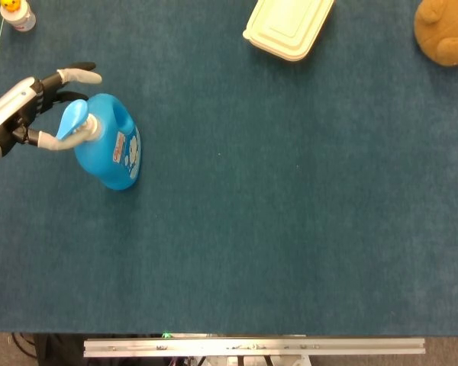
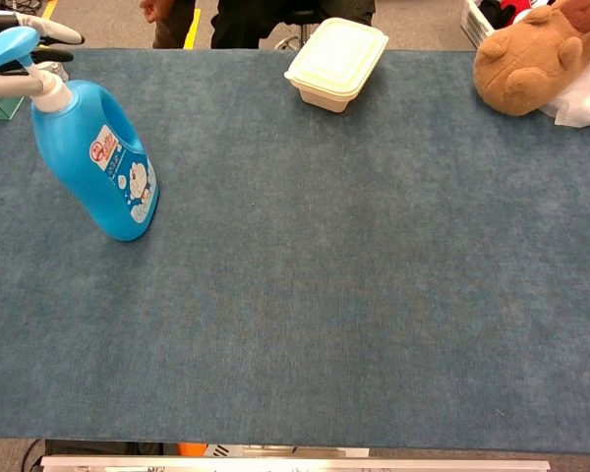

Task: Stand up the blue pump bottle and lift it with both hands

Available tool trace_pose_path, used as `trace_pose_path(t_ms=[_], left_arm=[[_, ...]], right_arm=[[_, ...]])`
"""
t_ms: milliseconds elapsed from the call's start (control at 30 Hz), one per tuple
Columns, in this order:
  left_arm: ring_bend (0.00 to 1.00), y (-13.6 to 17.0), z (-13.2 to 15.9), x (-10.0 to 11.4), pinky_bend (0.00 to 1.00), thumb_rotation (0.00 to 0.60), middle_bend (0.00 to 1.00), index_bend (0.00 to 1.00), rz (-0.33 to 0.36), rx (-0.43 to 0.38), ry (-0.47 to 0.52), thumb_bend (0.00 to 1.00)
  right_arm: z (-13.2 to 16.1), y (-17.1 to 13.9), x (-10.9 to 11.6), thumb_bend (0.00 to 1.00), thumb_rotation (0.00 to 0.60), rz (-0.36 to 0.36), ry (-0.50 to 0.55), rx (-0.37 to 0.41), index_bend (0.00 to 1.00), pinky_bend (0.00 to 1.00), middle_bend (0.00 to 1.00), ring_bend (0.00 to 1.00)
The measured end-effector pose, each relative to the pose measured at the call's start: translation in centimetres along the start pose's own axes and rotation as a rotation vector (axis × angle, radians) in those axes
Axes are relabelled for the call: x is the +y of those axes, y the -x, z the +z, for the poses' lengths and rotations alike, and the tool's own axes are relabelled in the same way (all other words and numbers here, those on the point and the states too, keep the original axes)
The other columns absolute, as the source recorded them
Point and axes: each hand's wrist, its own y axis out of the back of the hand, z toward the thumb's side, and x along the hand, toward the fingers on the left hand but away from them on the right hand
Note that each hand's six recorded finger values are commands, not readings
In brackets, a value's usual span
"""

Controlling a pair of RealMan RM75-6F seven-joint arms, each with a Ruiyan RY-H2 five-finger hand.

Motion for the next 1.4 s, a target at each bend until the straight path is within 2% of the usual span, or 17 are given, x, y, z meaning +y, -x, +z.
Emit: trace_pose_path(t_ms=[233, 433, 867, 1067, 1400], left_arm=[[0.0, 0.7, -0.3, 0.1, 0.13, 0.6, 0.01, 0.06, -0.008, 0.015, -0.002, 0.27], [0.0, 1.5, -0.7, 0.7, 0.12, 0.6, 0.0, 0.0, 0.013, 0.032, -0.03, 0.27], [0.0, 4.5, -2.2, 2.1, 0.1, 0.6, 0.0, 0.0, 0.084, 0.075, -0.041, 0.27], [0.0, 5.7, -2.5, 2.0, 0.09, 0.6, 0.0, 0.0, 0.094, 0.085, -0.048, 0.27], [0.0, 7.6, -3.3, 1.2, 0.09, 0.6, 0.0, 0.0, 0.162, 0.117, -0.077, 0.27]], right_arm=[[0.1, 0.1, -0.1, 0.02, 0.6, 0.001, 0.003, 0.006, 0.13, 0.28, 0.27, 0.27], [0.2, 0.1, 0.0, 0.02, 0.6, 0.0, 0.002, 0.01, 0.13, 0.28, 0.27, 0.27], [0.7, 0.5, 0.2, 0.02, 0.6, -0.012, 0.003, 0.026, 0.13, 0.28, 0.27, 0.27], [1.2, 1.0, 0.7, 0.02, 0.6, -0.037, 0.009, 0.031, 0.1, 0.28, 0.26, 0.26], [3.5, 2.7, 2.8, 0.02, 0.6, -0.1, -0.013, 0.074, 0.1, 0.28, 0.26, 0.26]])
